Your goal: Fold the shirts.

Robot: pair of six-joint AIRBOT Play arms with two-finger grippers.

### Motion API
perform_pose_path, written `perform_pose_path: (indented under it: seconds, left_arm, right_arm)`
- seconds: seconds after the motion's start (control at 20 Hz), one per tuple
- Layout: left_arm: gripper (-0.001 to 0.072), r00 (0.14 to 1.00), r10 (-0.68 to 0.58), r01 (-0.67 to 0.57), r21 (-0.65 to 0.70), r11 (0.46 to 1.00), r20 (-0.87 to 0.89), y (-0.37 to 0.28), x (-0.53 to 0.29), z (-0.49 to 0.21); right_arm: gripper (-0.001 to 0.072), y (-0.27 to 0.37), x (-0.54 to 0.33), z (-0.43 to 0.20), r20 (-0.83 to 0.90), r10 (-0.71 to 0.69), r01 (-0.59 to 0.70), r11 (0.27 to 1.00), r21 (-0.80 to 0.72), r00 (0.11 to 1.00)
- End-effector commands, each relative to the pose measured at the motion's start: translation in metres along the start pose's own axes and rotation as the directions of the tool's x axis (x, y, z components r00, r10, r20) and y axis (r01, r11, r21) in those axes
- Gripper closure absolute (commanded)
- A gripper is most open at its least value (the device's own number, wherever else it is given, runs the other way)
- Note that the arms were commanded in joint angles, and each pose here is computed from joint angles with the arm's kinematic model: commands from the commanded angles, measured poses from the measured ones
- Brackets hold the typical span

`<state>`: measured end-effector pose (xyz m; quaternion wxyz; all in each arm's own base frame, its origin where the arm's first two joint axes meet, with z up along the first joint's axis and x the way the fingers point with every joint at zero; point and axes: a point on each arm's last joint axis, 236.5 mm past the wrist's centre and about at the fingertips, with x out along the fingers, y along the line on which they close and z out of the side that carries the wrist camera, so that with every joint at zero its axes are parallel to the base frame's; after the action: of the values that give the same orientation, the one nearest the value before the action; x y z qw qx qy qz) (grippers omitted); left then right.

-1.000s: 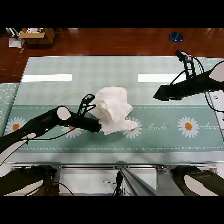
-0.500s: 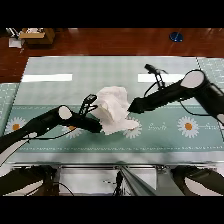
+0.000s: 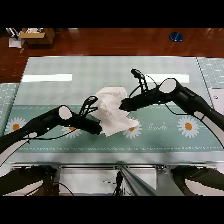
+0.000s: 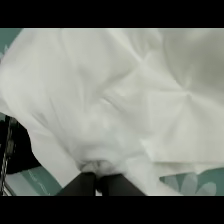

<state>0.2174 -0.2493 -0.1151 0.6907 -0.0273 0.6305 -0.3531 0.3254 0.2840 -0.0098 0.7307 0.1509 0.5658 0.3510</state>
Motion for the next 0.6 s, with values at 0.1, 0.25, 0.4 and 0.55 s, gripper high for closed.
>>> perform_pose_path:
  seconds: [0.1,0.25,0.4,0.55]
  left_arm:
    - [0.0689,1.0,-0.013,0.013,0.013,1.0,-0.004,-0.006,-0.006,-0.002]
    - [0.0691,0.994,0.006,-0.014,0.074,0.997,0.111,-0.012,-0.043,0.022]
    - [0.0691,0.952,0.086,-0.112,0.071,0.991,0.293,-0.001,-0.126,0.055]
    - [0.0691,0.782,0.229,-0.291,0.016,0.956,0.579,0.011,-0.262,0.089]
  right_arm:
    - [0.0678,0.007,-0.013,0.032,0.119,-0.012,0.015,1.0,-0.025,0.993]
    - [0.0679,0.041,-0.07,0.059,0.221,0.03,-0.008,0.995,-0.103,0.975]
    - [0.0679,0.068,-0.17,0.096,0.436,0.027,0.063,0.98,-0.191,0.9]
    - [0.068,0.083,-0.294,0.115,0.677,-0.044,0.233,0.954,-0.19,0.735]
